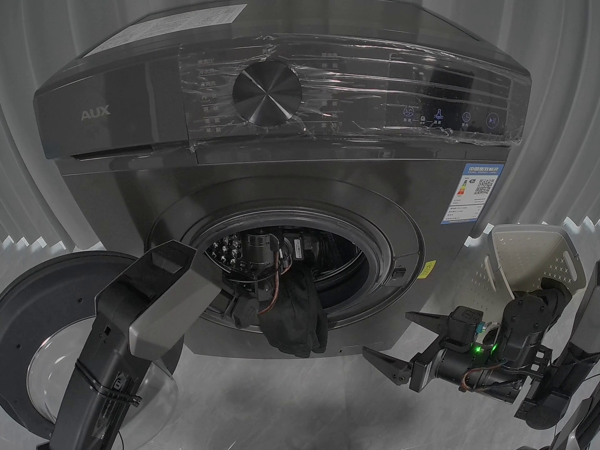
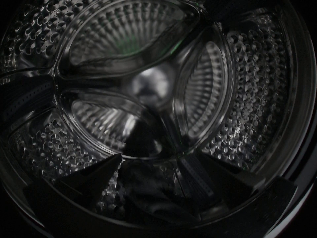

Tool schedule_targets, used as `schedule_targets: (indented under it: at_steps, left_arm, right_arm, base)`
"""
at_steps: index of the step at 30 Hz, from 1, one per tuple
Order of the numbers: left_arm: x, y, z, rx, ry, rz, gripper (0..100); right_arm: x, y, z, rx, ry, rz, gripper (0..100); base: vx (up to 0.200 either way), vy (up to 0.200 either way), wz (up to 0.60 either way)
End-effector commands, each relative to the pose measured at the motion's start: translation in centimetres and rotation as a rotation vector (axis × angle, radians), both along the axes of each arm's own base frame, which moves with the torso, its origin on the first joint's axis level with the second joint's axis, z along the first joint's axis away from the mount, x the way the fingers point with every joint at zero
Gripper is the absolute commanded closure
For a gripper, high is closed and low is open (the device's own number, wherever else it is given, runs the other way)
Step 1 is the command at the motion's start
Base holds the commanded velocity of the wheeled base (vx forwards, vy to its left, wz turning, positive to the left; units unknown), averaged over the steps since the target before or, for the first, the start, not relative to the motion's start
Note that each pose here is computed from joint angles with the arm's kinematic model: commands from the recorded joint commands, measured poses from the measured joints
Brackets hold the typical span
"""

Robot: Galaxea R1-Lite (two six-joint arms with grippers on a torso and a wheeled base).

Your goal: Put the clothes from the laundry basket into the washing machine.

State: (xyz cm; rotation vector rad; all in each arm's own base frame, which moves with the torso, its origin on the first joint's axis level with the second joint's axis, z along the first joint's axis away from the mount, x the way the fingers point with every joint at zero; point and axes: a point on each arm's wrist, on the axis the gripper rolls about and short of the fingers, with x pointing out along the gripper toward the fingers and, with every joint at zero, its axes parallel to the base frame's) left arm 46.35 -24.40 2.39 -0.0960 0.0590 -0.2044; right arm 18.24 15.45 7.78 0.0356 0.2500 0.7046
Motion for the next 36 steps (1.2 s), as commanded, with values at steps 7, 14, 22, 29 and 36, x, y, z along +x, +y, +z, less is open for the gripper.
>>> schedule_targets:
  at_steps: [7,14,22,29,36]
  left_arm:
    - [-6.5,0.0,-1.8,0.132,0.266,-0.178,0]
    - [-6.5,0.4,-3.8,0.184,0.337,-0.179,0]
    - [-6.3,0.4,-5.3,0.204,0.359,-0.178,100]
    - [-5.9,0.4,-5.4,0.201,0.345,-0.163,100]
    - [-1.2,-0.6,-1.8,0.075,0.103,-0.06,100]
  right_arm:
    - [0.0,0.0,-0.2,-0.005,0.005,0.002,0]
    - [0.0,0.0,-0.2,-0.005,0.009,0.003,0]
    - [0.0,0.1,-0.1,-0.002,0.005,0.003,0]
    - [-0.4,0.5,0.3,0.012,-0.011,0.046,0]
    - [-0.2,0.3,0.3,0.012,-0.009,0.038,0]
  base:
    - [0.0,0.0,0.0]
    - [0.0,0.0,0.0]
    - [0.0,0.0,0.0]
    - [0.0,0.0,0.0]
    - [0.0,0.0,0.0]
